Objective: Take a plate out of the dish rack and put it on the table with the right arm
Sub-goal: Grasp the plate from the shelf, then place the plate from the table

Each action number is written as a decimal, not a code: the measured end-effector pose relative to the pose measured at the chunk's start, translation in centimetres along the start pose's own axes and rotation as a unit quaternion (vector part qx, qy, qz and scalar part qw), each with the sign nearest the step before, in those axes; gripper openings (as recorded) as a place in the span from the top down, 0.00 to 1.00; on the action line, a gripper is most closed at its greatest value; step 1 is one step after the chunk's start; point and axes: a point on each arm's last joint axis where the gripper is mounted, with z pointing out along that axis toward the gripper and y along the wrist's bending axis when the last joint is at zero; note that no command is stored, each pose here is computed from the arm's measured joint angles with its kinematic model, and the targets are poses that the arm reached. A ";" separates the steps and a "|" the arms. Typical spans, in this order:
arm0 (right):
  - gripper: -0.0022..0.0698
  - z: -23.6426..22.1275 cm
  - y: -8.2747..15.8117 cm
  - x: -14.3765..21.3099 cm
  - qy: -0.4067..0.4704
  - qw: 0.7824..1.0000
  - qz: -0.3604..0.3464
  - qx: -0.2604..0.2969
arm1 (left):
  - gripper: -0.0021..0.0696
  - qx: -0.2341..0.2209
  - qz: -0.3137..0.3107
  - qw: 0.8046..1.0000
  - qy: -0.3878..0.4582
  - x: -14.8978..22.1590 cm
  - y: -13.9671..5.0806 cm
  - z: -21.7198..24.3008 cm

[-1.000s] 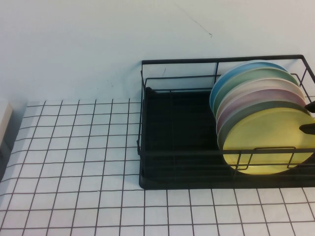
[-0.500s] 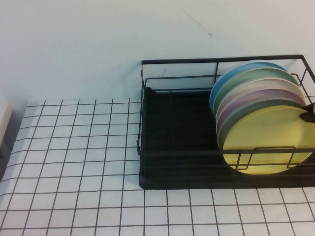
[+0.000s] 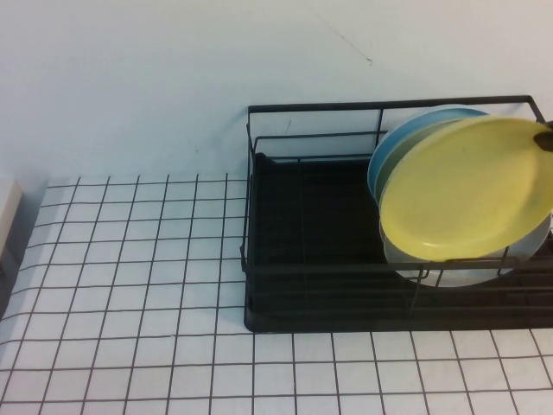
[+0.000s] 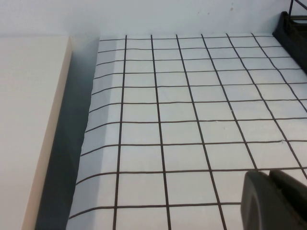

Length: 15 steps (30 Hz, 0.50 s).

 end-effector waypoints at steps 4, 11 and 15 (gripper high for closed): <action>0.94 -1.8 -0.3 -1.7 -0.022 1.000 0.000 0.021 | 0.98 0.000 0.000 1.000 0.000 0.0 0.0 0.0; 0.95 -6.7 0.8 -6.0 -0.079 0.987 0.142 -0.004 | 0.98 0.000 0.000 1.000 0.000 0.0 0.0 0.0; 0.96 -7.5 2.7 -5.5 -0.011 0.971 0.225 -0.084 | 0.98 0.000 0.000 1.000 0.000 0.0 0.0 0.0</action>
